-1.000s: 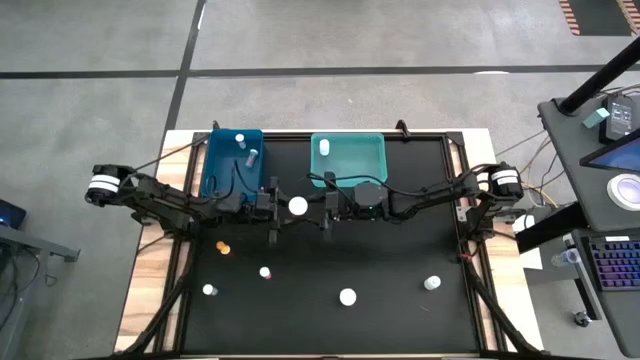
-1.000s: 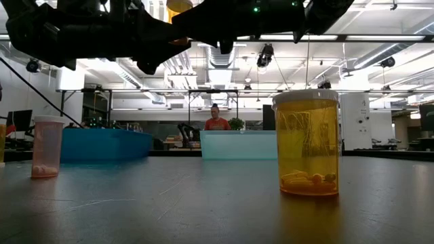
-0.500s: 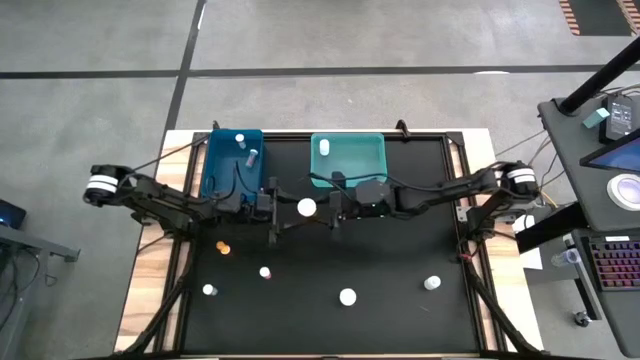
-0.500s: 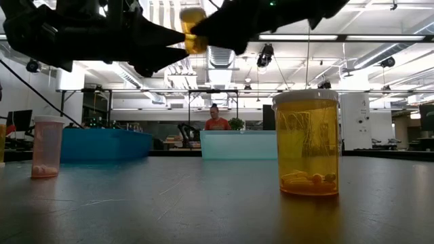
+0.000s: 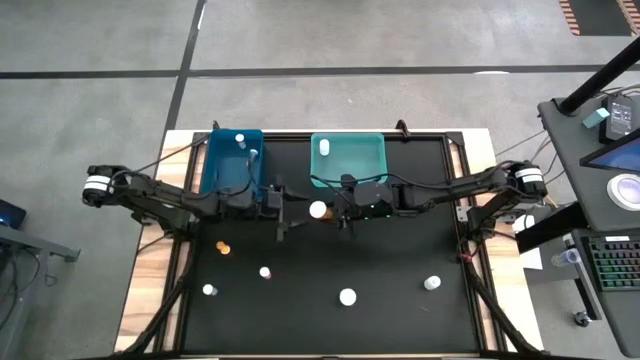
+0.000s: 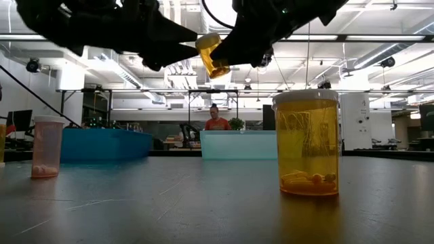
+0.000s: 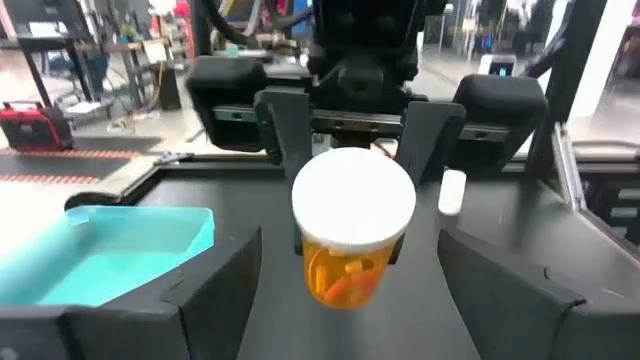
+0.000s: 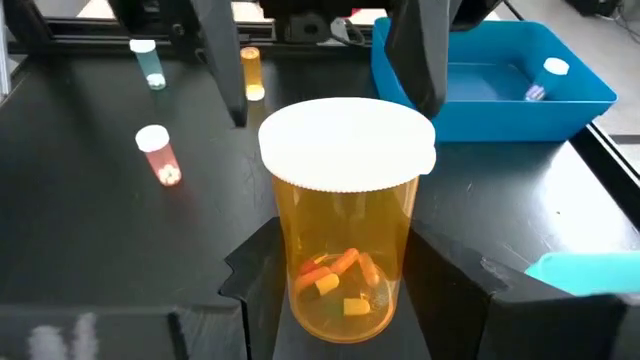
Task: Pick and place medicine bottles into bin by pill shape (circle, oval)
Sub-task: Put the top orange capsule bottle into the blue bin
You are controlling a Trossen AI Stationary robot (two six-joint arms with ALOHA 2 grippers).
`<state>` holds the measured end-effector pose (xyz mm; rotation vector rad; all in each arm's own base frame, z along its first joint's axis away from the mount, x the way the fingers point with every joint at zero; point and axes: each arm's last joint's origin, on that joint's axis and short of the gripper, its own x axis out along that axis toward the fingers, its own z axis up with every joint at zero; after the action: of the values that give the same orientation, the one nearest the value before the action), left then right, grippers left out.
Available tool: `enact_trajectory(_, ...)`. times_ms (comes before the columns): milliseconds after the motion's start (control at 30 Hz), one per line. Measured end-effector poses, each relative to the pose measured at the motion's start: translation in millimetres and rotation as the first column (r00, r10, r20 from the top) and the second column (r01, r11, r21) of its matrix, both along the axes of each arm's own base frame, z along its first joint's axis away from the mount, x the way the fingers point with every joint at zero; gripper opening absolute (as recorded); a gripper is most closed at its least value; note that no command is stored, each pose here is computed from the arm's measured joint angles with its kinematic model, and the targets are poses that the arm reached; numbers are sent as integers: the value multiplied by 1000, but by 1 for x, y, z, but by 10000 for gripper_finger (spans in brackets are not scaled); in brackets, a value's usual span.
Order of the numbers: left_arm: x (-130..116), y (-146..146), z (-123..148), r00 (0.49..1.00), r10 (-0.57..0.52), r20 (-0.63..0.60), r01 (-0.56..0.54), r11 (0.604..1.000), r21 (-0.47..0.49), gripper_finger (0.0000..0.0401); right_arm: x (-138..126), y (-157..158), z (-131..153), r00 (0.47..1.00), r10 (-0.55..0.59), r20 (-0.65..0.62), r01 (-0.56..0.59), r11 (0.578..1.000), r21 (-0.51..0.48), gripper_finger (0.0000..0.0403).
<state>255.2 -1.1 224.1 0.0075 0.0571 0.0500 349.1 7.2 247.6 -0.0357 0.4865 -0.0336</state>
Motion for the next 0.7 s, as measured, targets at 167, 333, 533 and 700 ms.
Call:
enact_trajectory(167,8,1,13,998,6,-64,-6,1000,7,288,0,0,0,1000,-1,-1,1,1000,2,170)
enact_trajectory(333,14,1,23,996,0,-89,1,1000,11,288,0,0,-1,1000,-1,-7,1,1000,2,170)
enact_trajectory(533,16,1,27,996,1,-94,0,1000,11,288,0,0,-1,1000,1,-7,-1,1000,-2,170)
enact_trajectory(700,22,1,19,994,2,-106,0,1000,11,288,0,0,-1,1000,2,-8,-2,1000,-3,170)
